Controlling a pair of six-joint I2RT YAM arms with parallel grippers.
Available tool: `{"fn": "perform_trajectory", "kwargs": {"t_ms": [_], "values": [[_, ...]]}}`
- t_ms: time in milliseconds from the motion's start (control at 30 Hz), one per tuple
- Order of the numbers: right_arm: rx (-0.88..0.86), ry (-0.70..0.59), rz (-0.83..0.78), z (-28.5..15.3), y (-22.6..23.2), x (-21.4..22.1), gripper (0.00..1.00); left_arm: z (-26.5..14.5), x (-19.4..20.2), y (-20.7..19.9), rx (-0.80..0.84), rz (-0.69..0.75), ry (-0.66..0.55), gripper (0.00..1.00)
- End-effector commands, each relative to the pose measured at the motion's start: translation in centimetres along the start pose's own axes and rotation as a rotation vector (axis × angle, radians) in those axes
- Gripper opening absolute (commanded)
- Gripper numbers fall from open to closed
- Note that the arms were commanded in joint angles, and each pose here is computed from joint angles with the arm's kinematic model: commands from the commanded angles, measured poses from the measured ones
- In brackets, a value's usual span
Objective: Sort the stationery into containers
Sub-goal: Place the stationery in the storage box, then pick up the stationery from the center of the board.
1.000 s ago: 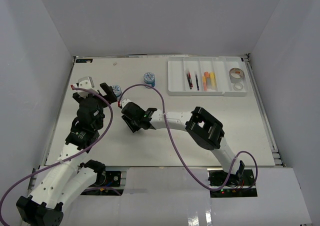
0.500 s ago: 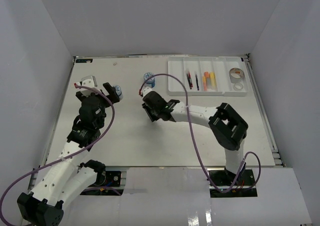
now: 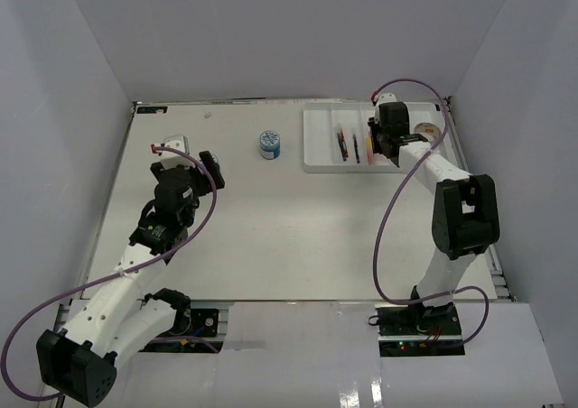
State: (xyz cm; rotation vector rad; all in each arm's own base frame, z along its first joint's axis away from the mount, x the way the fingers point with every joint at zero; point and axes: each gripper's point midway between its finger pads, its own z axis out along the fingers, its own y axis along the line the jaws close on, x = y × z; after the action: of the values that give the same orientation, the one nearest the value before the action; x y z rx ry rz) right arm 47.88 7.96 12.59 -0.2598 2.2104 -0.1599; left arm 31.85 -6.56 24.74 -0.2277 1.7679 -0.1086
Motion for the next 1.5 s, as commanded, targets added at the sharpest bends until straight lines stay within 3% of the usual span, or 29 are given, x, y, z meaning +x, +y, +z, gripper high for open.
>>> {"fn": "perform_trajectory", "kwargs": {"t_ms": [0,233,567,800,1033,1233,1300,1467], "values": [[-0.006,-0.079,-0.033,2.6,-2.3,-3.4,0.15,-0.1,-1.0,-0.5,0.026,-0.015,-0.014,0.98],[0.013,-0.067,0.007,7.1,-6.3,-3.8,0.16,0.0,-0.9,-0.6,0.026,-0.004,-0.008,0.98],[0.045,0.003,0.025,11.0,-8.8,-0.8,0.19,0.4,-0.3,-0.8,0.032,0.011,0.014,0.98],[0.046,0.050,0.033,12.1,-8.8,1.1,0.39,0.7,0.2,-1.0,0.039,0.020,0.031,0.98],[0.050,-0.036,0.041,8.6,-9.7,-3.2,0.77,0.9,0.7,-1.5,0.062,0.025,0.056,0.98],[0.038,-0.131,0.027,3.3,-8.8,-7.8,0.94,1.2,1.4,-2.0,0.080,0.031,0.097,0.98],[0.021,-0.143,0.011,2.0,-7.7,-7.9,0.98,1.4,1.5,-2.2,0.083,0.033,0.107,0.98],[-0.066,-0.224,-0.037,-3.1,-2.5,-8.9,0.90,1.9,2.8,-2.5,0.090,0.040,0.156,0.98]]}}
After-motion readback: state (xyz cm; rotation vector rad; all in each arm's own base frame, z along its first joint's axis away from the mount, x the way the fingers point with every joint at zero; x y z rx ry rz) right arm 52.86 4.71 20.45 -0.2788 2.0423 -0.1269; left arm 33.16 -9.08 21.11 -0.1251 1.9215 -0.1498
